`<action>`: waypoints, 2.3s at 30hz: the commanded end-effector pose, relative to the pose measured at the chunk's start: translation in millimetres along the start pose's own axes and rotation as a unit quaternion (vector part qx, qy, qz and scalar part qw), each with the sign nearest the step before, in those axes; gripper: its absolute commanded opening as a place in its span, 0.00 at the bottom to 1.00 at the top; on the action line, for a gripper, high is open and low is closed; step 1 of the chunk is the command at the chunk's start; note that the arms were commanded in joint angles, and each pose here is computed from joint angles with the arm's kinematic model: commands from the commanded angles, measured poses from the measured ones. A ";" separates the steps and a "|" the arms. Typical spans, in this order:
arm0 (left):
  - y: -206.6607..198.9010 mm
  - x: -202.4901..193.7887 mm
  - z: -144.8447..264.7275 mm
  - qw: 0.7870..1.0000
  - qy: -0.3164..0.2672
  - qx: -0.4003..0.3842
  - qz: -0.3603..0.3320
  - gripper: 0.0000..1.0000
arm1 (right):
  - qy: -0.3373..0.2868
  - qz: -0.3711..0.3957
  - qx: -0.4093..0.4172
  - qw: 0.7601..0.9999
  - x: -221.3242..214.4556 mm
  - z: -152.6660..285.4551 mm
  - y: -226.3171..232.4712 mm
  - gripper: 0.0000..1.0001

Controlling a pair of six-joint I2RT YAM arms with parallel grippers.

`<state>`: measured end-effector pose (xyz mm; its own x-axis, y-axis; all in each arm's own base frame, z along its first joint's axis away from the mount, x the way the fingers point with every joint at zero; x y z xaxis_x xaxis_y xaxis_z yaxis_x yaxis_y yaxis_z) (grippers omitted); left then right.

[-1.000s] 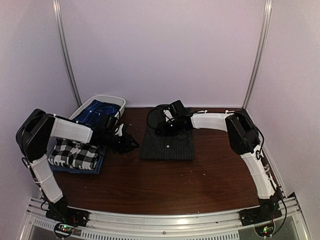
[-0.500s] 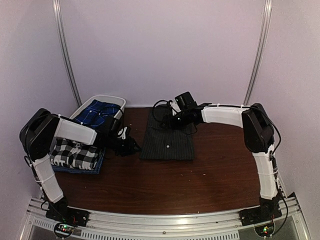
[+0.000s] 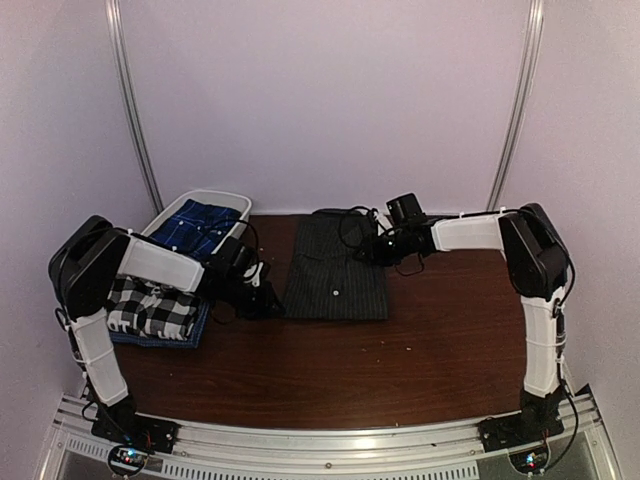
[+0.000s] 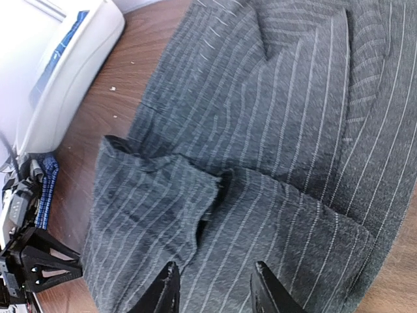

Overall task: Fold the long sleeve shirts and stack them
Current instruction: Pick up the 2/3-rectangle-folded shirt from the center of the board.

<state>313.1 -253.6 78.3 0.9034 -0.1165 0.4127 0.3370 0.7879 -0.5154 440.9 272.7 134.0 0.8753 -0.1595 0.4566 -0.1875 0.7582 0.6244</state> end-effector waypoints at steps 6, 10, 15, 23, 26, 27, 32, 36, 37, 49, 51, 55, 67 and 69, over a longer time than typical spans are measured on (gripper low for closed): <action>-3.6 -1.0 -5.8 1.000 0.006 -0.005 0.010 0.00 | -0.008 -0.087 -0.040 0.995 -1.9 -17.9 -60.9 0.37; -5.3 -9.6 -1.2 1.000 0.009 -0.006 0.015 0.00 | -0.004 -0.103 -0.058 0.993 -8.6 -18.9 -75.1 0.37; -11.3 -20.6 8.5 1.000 0.011 -0.015 0.017 0.00 | -0.019 -0.084 -0.068 0.994 -6.7 4.2 -61.4 0.37; -16.3 -35.2 27.9 1.000 0.004 -0.020 0.022 0.00 | -0.040 -0.035 -0.055 0.997 -27.2 59.1 -9.3 0.43; -17.8 -40.5 33.8 0.999 0.002 -0.023 0.022 0.00 | -0.022 -0.026 -0.038 0.999 -59.1 66.6 6.1 0.43; -18.1 -42.5 35.3 0.999 0.002 -0.023 0.022 0.00 | -0.015 -0.025 -0.035 0.999 -70.4 67.2 8.7 0.43; -16.4 -52.7 39.6 0.999 0.007 -0.023 0.023 0.00 | 0.029 -0.041 -0.013 0.999 -125.0 61.0 9.7 0.43; -13.7 -59.5 42.4 0.999 0.009 -0.019 0.026 0.00 | 0.058 -0.069 -0.024 0.996 -162.4 56.4 -14.3 0.41; -13.2 -60.9 43.1 0.999 0.009 -0.018 0.027 0.00 | 0.063 -0.074 -0.026 0.995 -169.5 57.6 -18.7 0.41; -11.0 -71.7 48.6 0.999 0.013 -0.020 0.028 0.00 | 0.049 -0.063 -0.058 0.995 -199.5 105.1 -18.8 0.45; -11.2 -72.5 48.3 0.999 0.014 -0.020 0.027 0.00 | 0.058 -0.062 -0.054 0.995 -207.6 101.9 -17.7 0.45; -11.6 -73.4 48.2 0.999 0.015 -0.022 0.027 0.00 | 0.074 -0.057 -0.056 0.994 -219.9 89.6 -14.2 0.43; -11.2 -75.2 49.6 0.999 0.016 -0.022 0.025 0.00 | 0.064 -0.067 -0.064 0.994 -226.0 76.2 -19.6 0.38; -11.2 -75.4 49.5 0.999 0.017 -0.022 0.025 0.00 | 0.058 -0.069 -0.066 0.994 -225.2 77.0 -20.3 0.37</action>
<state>231.9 -223.2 85.4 0.9325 -0.0924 0.3492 0.2867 0.7773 -0.5599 216.3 252.1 79.9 0.9399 -0.1731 0.2944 -0.0526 0.7784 0.6255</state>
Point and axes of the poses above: each gripper's point midway between its finger pads, its own z axis back along the fingers, its own y axis along the line the jaws close on, x = y × z, the point moved 7 cm from there along z, back along the fingers, and after that the axes turned 12 degrees about -z, right-handed, at the moved point
